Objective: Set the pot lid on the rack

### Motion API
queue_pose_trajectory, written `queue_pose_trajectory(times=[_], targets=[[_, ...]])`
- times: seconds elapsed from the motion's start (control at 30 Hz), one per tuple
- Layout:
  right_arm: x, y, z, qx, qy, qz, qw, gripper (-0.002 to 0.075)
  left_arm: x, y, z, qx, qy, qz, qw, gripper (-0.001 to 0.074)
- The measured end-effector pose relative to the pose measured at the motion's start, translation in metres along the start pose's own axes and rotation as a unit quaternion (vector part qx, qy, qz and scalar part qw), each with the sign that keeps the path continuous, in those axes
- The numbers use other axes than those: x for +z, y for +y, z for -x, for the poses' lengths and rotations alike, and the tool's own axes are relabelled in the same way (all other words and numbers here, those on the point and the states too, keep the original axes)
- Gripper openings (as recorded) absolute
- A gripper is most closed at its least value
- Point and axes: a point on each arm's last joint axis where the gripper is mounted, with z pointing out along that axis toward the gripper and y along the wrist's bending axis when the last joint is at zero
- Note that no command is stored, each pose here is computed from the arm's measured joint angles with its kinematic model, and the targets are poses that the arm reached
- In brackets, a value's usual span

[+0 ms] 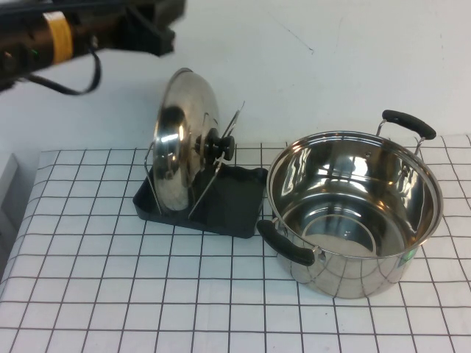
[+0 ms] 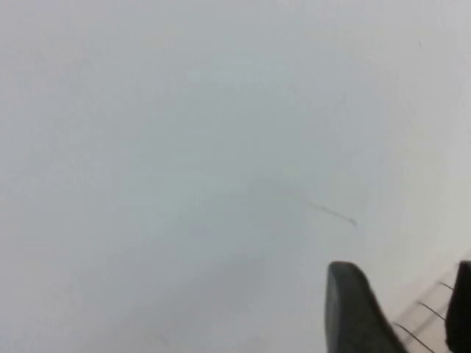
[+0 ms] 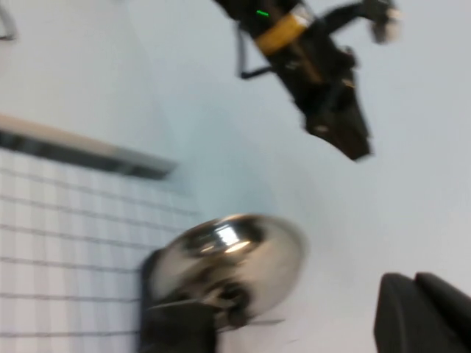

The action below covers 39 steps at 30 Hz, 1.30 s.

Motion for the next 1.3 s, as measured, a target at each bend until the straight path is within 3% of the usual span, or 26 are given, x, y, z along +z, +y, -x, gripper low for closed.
queue_pose_trajectory(times=[0.23, 0.33, 0.43, 0.57, 0.67, 0.77, 0.87, 1.07, 1.3], targets=[[-0.002, -0.019, 0.001, -0.102, 0.007, -0.102, 0.989, -0.0001, -0.074, -0.014, 0.067, 0.139, -0.102, 0.093, 0.981, 0.0046], [-0.004, -0.024, -0.009, -0.167, 0.069, -0.124, 0.976, -0.0001, -0.117, -0.013, 0.093, 0.171, -0.147, 0.201, 0.953, 0.0014], [-0.009, -0.032, -0.024, -0.181, 0.174, -0.136, 0.958, -0.0001, -0.158, -0.002, 0.108, 0.168, -0.167, 0.35, 0.907, 0.0005], [-0.025, -0.044, -0.051, -0.11, 0.356, -0.175, 0.911, -0.0001, -0.199, 0.012, 0.1, 0.141, -0.065, 0.497, 0.854, 0.0003], [-0.038, -0.044, -0.065, -0.051, 0.447, -0.199, 0.87, -0.0001, -0.21, 0.016, 0.076, 0.081, 0.067, 0.528, 0.843, 0.0001], [-0.048, -0.035, -0.072, 0.025, 0.492, -0.188, 0.85, -0.0001, -0.209, 0.011, 0.051, 0.006, 0.179, 0.497, 0.849, 0.0], [-0.054, -0.018, -0.07, 0.101, 0.474, -0.146, 0.862, -0.0001, -0.2, -0.004, 0.036, -0.039, 0.231, 0.403, 0.885, 0.0], [-0.063, 0.014, -0.058, 0.192, 0.33, -0.095, 0.919, -0.0001, -0.217, -0.051, 0.027, -0.086, 0.179, 0.232, 0.952, -0.0001], [-0.067, 0.061, -0.072, 0.216, 0.221, -0.031, 0.951, -0.0001, -0.243, -0.093, -0.015, -0.105, 0.114, 0.114, 0.981, -0.0001]])
